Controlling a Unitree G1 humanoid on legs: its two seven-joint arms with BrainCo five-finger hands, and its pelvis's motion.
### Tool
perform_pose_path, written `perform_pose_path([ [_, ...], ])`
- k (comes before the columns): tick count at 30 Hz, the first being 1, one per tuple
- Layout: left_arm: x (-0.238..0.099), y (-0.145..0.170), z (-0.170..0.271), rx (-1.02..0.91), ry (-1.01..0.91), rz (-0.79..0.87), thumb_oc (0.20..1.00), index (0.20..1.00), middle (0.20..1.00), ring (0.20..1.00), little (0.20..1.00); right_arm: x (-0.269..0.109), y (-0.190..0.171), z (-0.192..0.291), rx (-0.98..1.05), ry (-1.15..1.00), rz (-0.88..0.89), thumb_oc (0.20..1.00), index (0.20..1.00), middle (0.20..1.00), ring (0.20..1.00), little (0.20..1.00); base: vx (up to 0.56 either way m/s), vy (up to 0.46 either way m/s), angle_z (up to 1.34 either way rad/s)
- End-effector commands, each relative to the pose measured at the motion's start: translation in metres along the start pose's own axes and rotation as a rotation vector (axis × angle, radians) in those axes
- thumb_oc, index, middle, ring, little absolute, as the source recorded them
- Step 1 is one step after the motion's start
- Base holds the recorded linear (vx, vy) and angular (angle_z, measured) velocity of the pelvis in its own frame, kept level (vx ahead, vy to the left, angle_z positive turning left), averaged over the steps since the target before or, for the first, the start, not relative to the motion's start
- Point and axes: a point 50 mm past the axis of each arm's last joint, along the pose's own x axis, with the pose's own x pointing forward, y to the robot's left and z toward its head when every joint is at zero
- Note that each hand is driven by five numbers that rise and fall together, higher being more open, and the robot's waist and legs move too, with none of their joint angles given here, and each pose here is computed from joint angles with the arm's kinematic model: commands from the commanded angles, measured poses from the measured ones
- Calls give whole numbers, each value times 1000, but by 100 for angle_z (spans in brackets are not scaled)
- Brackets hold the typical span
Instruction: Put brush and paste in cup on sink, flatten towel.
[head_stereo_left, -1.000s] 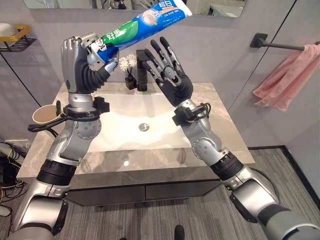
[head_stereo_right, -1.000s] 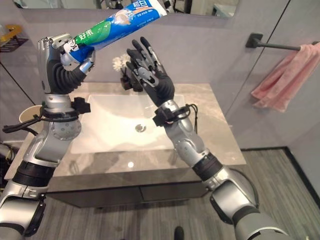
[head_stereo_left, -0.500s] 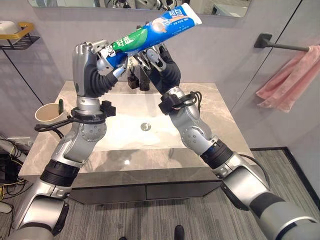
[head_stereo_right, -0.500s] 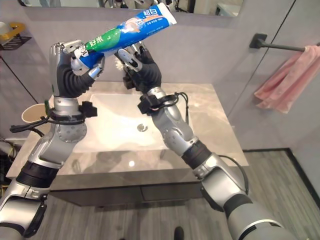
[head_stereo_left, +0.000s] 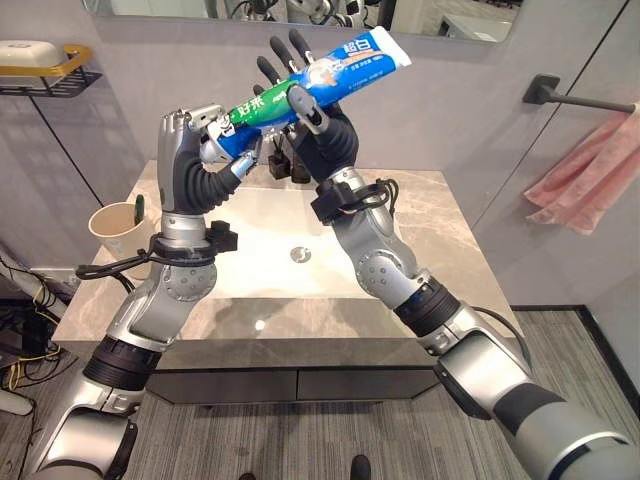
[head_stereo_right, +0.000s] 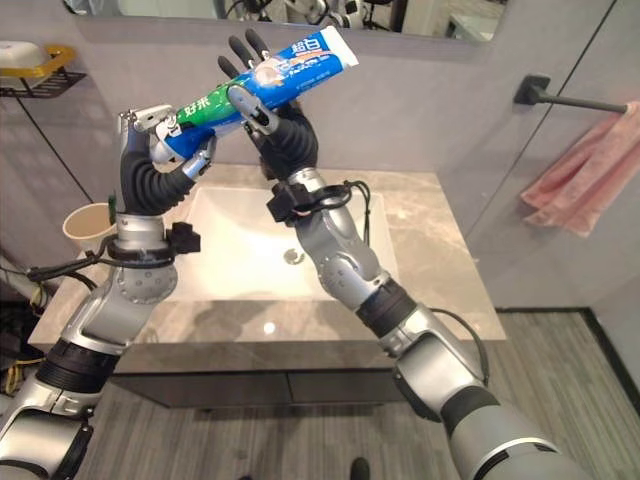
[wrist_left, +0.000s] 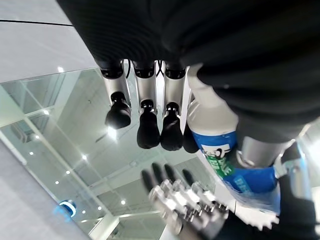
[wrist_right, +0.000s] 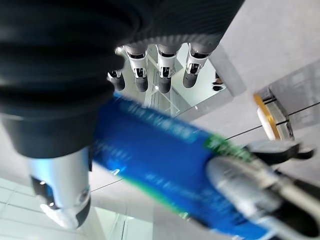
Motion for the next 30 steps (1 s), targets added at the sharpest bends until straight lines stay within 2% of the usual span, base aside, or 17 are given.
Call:
perform_pose_path([
  [1,9,2,18,-83,-85,2,200,200,200,200,200,22,20,37,14,-181,67,1000,1000,1000,1000,1000,0,0,0],
  [2,8,2,18,-83,-85,2,200,200,200,200,200,22,20,37,15,-180,67,1000,1000,1000,1000,1000,0,0,0],
  [3,2,-1,15,-96,-56,-20,200,200,200,200,200,18,16,34,29,-173,42,784,784,784,784,784,0,0,0],
  [4,2,-1,14,-96,-55,-20,200,200,200,200,200,18,16,34,29,-173,42,784,784,784,784,784,0,0,0],
  [6,0,-3,14,-99,-46,-36,200,200,200,200,200,16,11,32,41,-175,14,200,200,200,200,200,0,0,0],
  [12,-1,-6,13,-104,-30,-41,200,200,200,200,200,10,2,28,62,-178,-53,200,200,200,200,200,0,0,0],
  [13,-1,-7,12,-109,-26,-41,442,442,442,442,442,8,-1,28,75,-191,-78,200,200,200,200,200,0,0,0],
  [14,-1,-7,13,-112,-23,-44,548,548,548,548,548,7,-4,29,82,-199,-100,200,200,200,200,200,0,0,0],
  [15,-2,-8,12,-113,-19,-46,752,752,752,752,752,6,-6,30,89,-219,-126,200,200,200,200,200,-8,3,6],
  [16,-2,-9,12,-113,-19,-46,834,834,834,834,834,6,-6,30,89,-219,-126,200,200,200,200,200,-12,4,11],
  [17,-3,-8,10,-107,-3,-43,1000,1000,1000,1000,1000,3,-13,33,94,-255,-200,200,200,200,200,200,-12,11,17],
  [23,-8,-1,8,-68,5,-18,1000,1000,1000,1000,1000,-2,-21,40,126,-353,-355,200,200,200,200,200,-15,14,11],
  [30,-21,9,8,-71,30,23,1000,1000,1000,1000,1000,-3,-26,56,111,-456,-428,200,200,200,200,200,-26,4,18],
])
